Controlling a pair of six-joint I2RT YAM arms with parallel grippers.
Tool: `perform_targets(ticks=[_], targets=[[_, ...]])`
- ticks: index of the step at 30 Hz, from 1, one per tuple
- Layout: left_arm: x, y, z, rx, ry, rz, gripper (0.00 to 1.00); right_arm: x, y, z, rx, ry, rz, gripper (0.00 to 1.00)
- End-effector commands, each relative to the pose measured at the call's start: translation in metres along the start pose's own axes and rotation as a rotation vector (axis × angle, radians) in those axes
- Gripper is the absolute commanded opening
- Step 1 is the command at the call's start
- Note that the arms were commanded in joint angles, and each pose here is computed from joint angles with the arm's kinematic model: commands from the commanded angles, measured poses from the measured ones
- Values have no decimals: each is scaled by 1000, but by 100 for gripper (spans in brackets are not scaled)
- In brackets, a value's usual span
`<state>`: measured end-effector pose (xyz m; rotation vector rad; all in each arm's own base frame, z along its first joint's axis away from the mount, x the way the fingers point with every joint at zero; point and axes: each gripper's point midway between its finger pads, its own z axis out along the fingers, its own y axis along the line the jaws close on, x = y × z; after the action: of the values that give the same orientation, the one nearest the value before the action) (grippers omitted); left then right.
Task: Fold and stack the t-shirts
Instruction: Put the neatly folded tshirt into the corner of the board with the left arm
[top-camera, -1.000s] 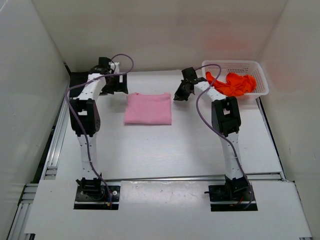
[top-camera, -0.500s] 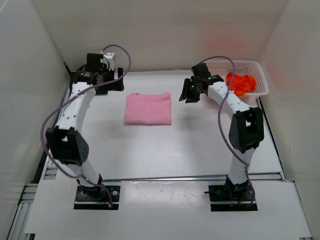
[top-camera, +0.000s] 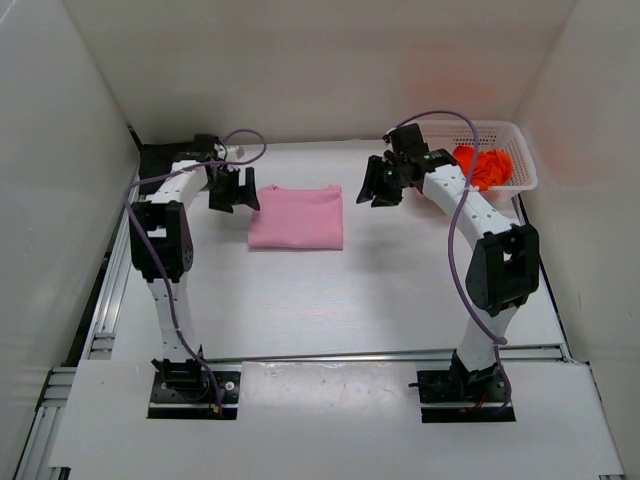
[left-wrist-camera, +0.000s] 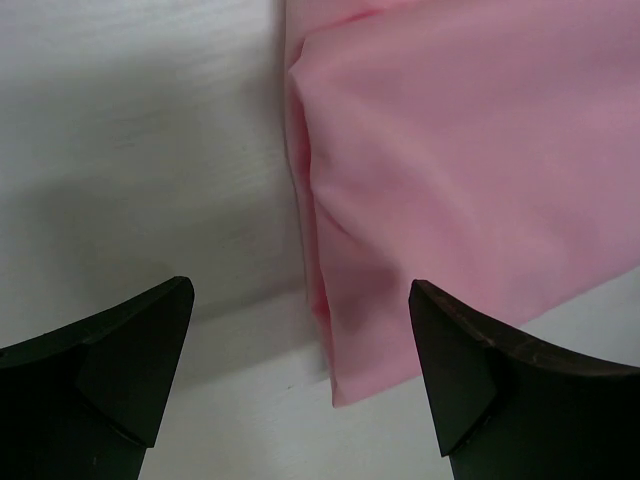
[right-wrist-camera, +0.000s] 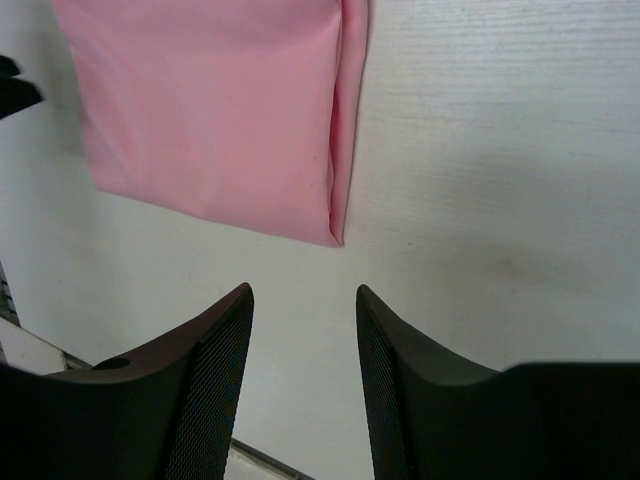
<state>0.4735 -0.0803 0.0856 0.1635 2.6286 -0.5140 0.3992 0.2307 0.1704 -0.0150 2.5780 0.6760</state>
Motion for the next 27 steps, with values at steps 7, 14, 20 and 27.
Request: perform_targets(ticks=[7,14,20,27], targets=[[5,-30,4,117,21,17,100,32,2,-19,-38,27,-88,50],[37,-37,51,156,156,0,97,42,-20,-20,-5,-27,-60,50],[49,-33,60,219,206,-57,94,22,-15,-26,-25,-71,-2,50],[55,-44,81,375,271,-128,42,-6,-14,-24,29,-120,48,52]])
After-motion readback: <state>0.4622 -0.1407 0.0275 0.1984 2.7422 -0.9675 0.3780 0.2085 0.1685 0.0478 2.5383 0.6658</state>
